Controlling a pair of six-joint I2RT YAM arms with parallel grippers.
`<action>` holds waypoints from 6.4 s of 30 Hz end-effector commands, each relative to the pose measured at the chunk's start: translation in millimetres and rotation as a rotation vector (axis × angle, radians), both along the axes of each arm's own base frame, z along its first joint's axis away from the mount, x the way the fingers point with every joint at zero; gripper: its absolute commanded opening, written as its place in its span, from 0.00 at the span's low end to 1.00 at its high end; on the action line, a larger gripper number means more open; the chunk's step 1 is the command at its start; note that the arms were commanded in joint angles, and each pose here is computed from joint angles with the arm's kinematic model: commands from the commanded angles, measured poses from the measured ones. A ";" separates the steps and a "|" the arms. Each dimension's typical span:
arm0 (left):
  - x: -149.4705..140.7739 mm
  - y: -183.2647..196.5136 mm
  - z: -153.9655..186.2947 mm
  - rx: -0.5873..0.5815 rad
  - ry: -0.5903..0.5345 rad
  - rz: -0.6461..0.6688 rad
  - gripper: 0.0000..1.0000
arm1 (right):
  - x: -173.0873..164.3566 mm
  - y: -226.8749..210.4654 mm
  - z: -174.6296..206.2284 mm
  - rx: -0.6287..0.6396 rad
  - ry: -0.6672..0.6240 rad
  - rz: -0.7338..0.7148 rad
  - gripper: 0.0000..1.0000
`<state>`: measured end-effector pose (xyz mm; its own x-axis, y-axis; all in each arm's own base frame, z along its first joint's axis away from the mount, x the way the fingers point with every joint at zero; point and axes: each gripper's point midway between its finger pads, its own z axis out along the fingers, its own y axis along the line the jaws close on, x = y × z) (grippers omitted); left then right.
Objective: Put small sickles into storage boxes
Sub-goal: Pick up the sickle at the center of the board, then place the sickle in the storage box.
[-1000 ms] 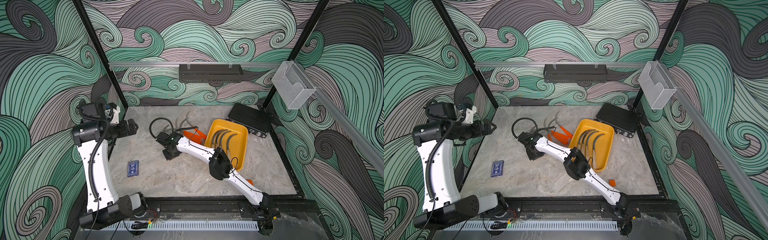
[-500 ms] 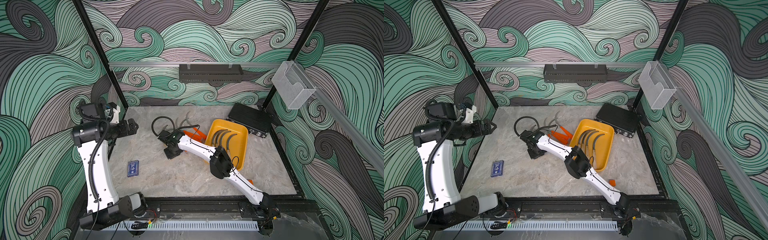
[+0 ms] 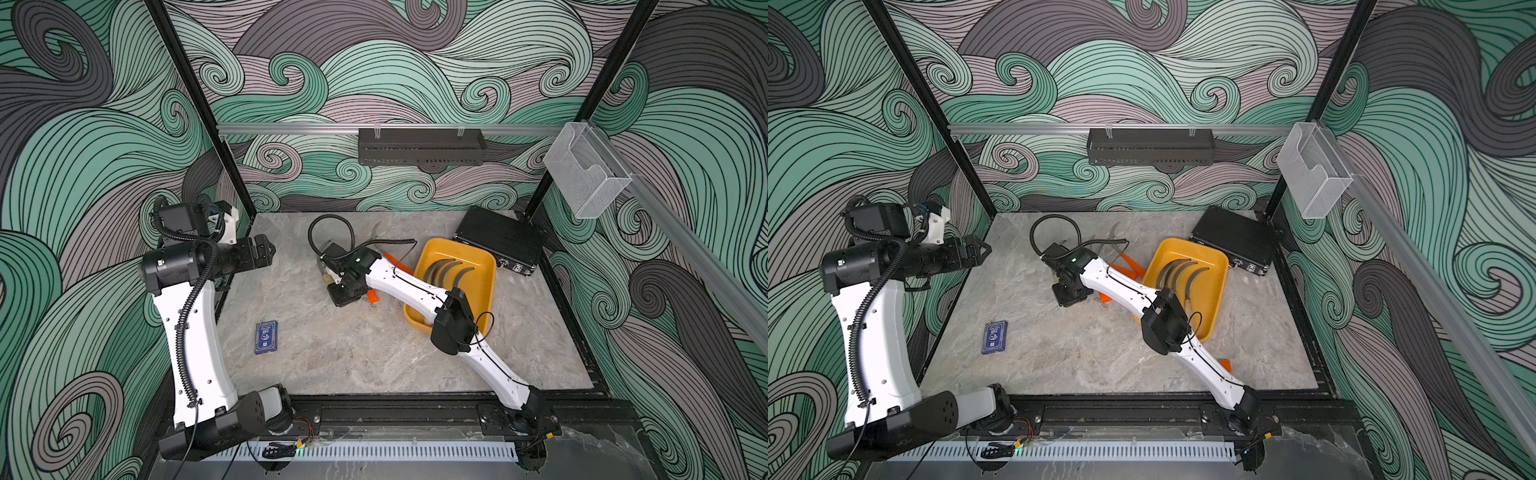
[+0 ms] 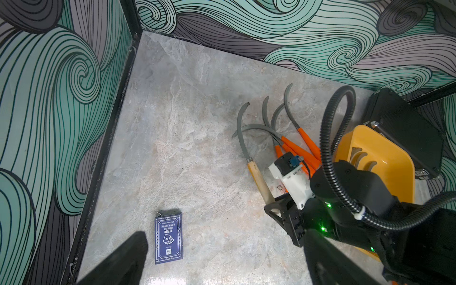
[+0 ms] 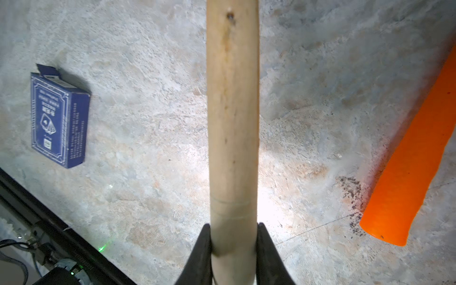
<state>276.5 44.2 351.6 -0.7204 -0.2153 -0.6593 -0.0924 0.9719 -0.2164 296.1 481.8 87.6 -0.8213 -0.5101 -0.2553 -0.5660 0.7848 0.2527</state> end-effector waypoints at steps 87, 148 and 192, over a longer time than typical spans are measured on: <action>-17.8 -65.0 5.3 -0.050 0.016 -0.329 0.97 | -64.9 -311.0 136.9 0.416 0.140 -0.570 0.00; -23.3 -64.3 -31.1 -0.079 0.093 -0.311 0.97 | -23.8 -321.2 17.5 0.169 0.258 -0.601 0.00; -37.7 -65.5 -37.8 -0.069 0.110 -0.309 0.97 | -40.3 -320.7 -28.9 -0.041 0.280 -0.538 0.24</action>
<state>247.7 -18.4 314.6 -0.8194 -0.0316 -0.5723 0.1675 0.9417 -0.2918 263.9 166.2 65.8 -0.9998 -0.0126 -0.0166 -0.0174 0.9427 0.3333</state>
